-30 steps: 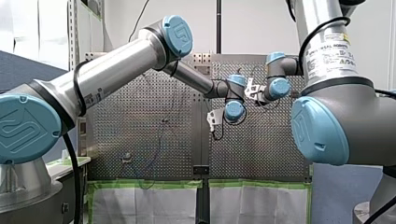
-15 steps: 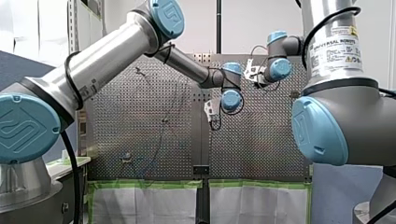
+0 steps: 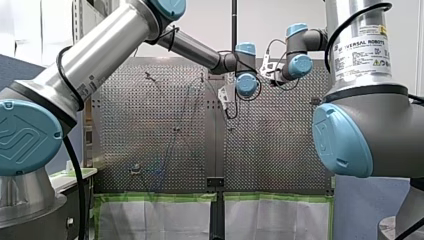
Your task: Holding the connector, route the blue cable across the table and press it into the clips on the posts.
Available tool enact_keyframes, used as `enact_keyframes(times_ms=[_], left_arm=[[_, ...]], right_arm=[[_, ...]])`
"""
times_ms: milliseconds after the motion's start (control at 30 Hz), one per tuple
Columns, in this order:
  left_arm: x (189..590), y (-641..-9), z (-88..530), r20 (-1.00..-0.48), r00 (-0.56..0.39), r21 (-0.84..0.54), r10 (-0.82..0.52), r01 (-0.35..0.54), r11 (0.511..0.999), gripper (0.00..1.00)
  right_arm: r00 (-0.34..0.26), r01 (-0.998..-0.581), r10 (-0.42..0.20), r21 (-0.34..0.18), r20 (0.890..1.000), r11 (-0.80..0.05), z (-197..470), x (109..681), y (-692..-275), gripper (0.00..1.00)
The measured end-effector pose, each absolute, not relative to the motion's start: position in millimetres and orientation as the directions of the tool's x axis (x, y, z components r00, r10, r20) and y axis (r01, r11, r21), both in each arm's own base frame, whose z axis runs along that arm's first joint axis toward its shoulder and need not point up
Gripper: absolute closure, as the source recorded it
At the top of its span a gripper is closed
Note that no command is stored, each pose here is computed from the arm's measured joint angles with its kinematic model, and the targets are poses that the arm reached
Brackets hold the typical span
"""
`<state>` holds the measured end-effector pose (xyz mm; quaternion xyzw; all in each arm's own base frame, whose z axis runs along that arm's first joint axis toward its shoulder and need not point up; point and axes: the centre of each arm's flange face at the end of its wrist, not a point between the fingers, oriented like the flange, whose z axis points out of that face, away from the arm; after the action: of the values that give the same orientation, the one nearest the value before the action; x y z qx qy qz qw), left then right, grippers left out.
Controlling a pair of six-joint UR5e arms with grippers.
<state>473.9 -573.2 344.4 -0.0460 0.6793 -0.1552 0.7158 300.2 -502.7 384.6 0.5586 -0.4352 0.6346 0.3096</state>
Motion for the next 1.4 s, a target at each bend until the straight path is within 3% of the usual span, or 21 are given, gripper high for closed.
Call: enact_keyframes(times_ms=[400,833,1400], left_arm=[[488.8,-547.7,403.7,-0.934,0.110,-0.321,-0.341,0.171,0.932,1.00],[514.4,-543.0,376.2,-0.952,0.063,-0.281,-0.299,0.211,0.936,1.00],[565.1,-542.4,367.8,-0.948,0.082,-0.281,-0.309,0.244,0.928,1.00]], right_arm=[[-0.218,-0.858,-0.080,-0.231,0.973,-0.459,401.3,299.3,-516.8,1.00],[-0.248,-0.842,-0.074,-0.252,0.966,-0.477,420.3,300.2,-531.9,1.00],[-0.252,-0.847,-0.070,-0.255,0.965,-0.467,421.5,294.9,-551.8,1.00]])
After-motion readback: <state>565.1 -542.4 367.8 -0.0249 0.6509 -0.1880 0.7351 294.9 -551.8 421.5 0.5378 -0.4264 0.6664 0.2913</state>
